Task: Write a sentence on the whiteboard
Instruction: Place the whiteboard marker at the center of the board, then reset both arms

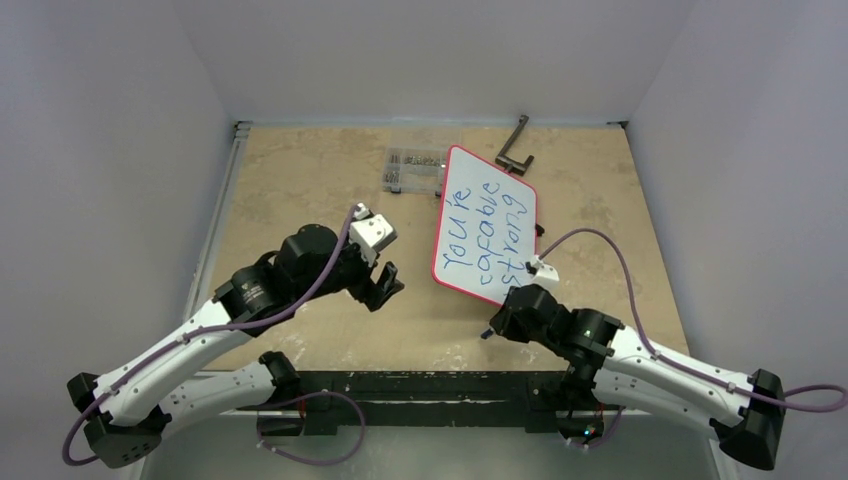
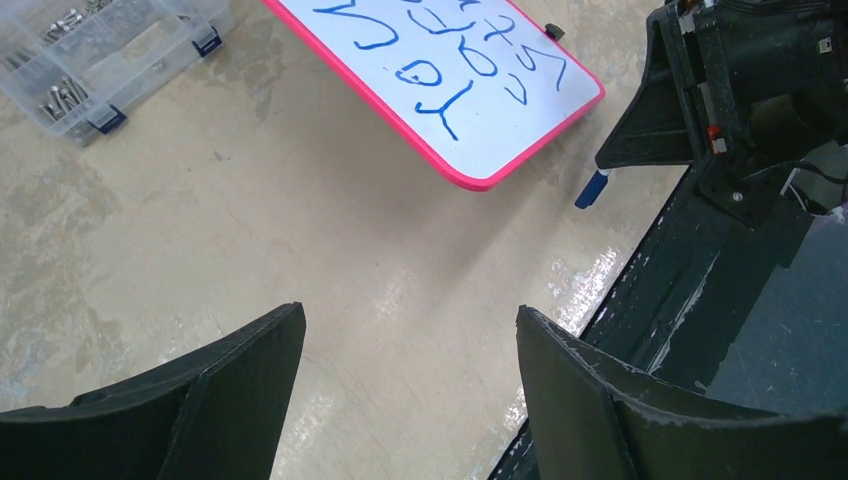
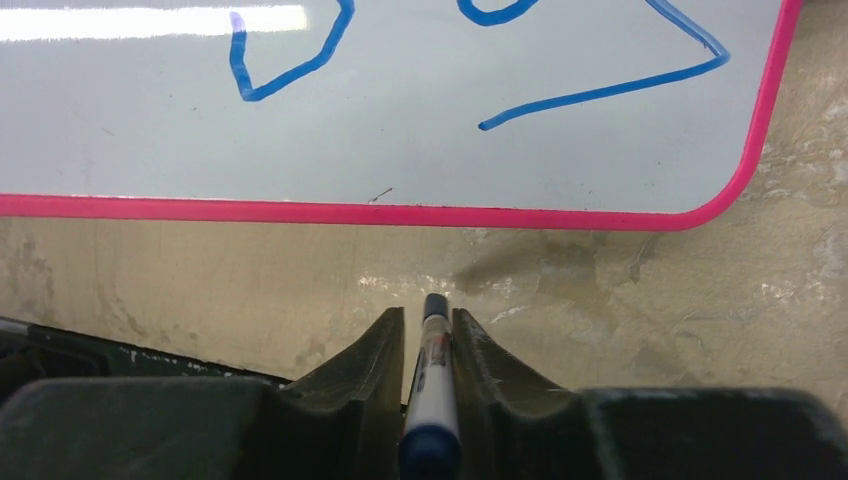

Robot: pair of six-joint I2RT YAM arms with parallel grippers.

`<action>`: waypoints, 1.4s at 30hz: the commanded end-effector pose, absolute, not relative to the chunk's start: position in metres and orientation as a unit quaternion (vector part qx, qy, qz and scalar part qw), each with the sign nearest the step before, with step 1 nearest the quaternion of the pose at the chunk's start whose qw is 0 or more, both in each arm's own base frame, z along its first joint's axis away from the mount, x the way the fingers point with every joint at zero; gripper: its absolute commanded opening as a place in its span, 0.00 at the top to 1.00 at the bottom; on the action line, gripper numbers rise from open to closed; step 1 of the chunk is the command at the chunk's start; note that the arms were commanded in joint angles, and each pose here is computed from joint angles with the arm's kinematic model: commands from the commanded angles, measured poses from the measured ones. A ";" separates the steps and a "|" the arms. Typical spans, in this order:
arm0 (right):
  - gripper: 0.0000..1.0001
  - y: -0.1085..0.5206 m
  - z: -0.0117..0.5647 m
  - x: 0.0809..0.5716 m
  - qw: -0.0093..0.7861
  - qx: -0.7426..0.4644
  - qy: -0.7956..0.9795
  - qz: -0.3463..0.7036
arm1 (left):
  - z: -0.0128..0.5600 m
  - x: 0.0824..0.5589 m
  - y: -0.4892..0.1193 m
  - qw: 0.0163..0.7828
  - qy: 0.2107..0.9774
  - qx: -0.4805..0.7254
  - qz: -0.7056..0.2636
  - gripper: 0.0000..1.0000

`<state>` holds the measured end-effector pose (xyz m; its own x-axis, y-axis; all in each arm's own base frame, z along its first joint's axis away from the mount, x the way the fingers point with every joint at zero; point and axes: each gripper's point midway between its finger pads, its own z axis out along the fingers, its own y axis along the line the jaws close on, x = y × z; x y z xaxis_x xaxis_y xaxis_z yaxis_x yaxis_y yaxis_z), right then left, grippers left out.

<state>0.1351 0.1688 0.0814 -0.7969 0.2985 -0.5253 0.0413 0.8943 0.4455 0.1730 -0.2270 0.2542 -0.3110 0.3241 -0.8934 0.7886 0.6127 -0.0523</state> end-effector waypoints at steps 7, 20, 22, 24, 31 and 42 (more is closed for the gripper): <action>0.42 0.145 0.085 0.140 0.330 0.161 0.910 0.192 | 0.260 0.180 -0.233 0.478 0.767 0.339 -0.261 0.24; 0.22 0.136 0.128 0.153 0.379 0.191 0.880 0.213 | 0.259 0.183 -0.230 0.480 0.770 0.337 -0.250 0.23; 0.19 0.141 0.146 0.159 0.398 0.182 0.870 0.228 | 0.262 0.188 -0.223 0.489 0.774 0.330 -0.229 0.21; 0.15 0.144 0.168 0.167 0.421 0.172 0.858 0.237 | 0.268 0.193 -0.216 0.500 0.777 0.320 -0.210 0.16; 0.01 0.148 0.252 0.195 0.518 0.134 0.811 0.237 | 0.296 0.216 -0.165 0.561 0.778 0.265 -0.103 0.00; 0.01 0.124 0.336 0.214 0.624 0.119 0.744 0.206 | 0.289 0.244 -0.112 0.580 0.790 0.191 -0.043 0.00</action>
<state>0.2078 0.1441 0.2965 -0.3238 0.4264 -0.8446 -0.0810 0.8769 0.4737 0.2338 -0.1249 0.2892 -0.2688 0.2791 -0.9219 0.4060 0.9007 0.1543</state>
